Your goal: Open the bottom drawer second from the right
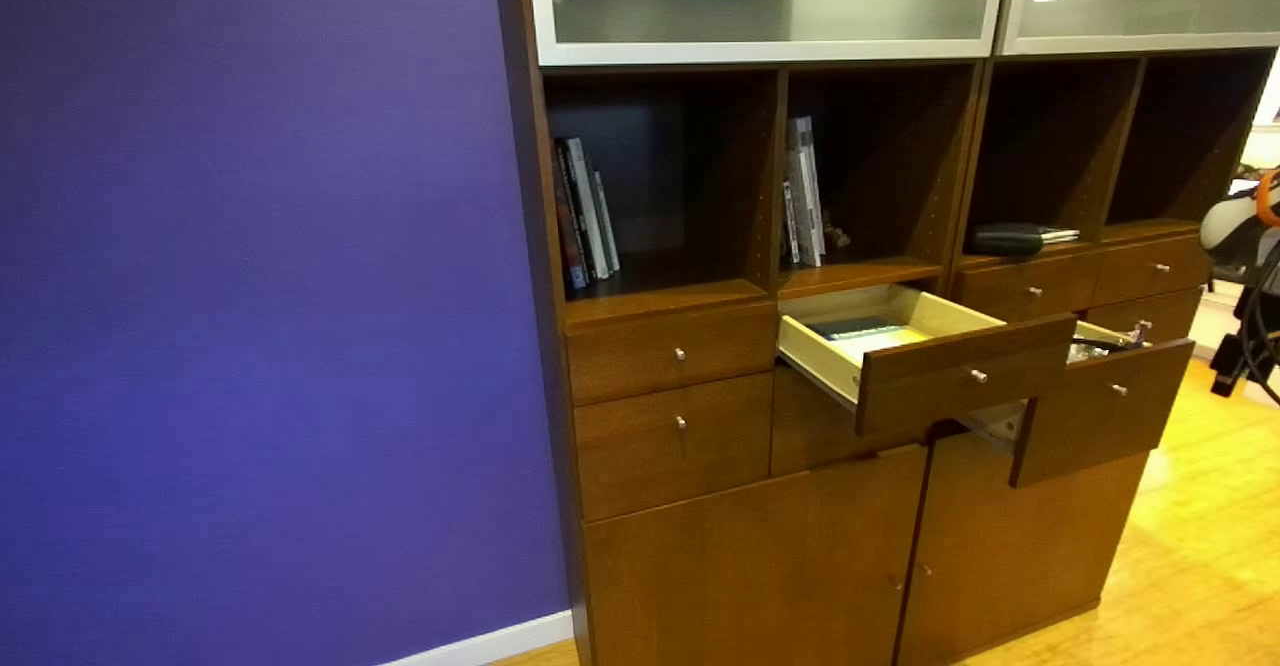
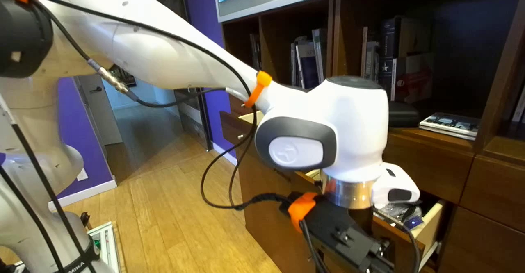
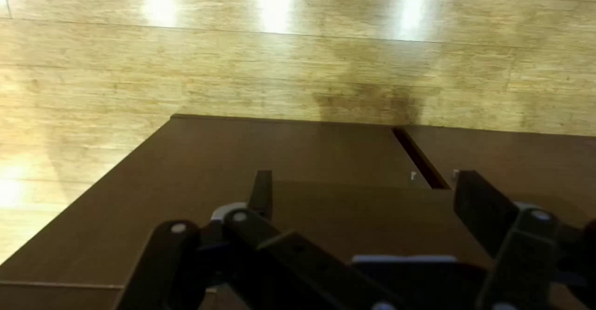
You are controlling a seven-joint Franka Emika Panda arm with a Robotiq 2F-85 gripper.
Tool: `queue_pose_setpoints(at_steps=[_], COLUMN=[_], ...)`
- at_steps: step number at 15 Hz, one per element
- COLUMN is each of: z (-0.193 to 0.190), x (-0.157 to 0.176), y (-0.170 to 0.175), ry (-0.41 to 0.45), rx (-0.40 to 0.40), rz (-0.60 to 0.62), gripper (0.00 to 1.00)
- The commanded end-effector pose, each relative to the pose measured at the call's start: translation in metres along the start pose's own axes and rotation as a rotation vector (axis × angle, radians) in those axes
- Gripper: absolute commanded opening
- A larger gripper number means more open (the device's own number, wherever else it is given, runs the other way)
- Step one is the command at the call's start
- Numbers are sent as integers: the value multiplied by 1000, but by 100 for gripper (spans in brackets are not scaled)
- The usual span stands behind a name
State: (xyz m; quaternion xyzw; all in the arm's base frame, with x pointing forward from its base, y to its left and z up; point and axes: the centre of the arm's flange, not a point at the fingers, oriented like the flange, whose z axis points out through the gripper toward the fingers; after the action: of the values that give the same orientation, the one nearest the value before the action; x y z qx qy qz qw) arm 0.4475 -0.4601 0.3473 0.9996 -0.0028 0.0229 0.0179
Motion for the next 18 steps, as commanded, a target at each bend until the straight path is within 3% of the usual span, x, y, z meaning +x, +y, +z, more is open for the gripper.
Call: queue_pose_setpoints(at_steps=[1, 4, 9, 13, 18], z=[-52, -75, -74, -57, -30], x=[18, 45, 92, 115, 123], y=[-27, -55, -94, -110, -108], ry=[97, 181, 271, 301, 301], rx=[56, 101, 124, 75, 14], rz=[23, 68, 170, 226, 179], gripper=[100, 100, 100, 100, 100])
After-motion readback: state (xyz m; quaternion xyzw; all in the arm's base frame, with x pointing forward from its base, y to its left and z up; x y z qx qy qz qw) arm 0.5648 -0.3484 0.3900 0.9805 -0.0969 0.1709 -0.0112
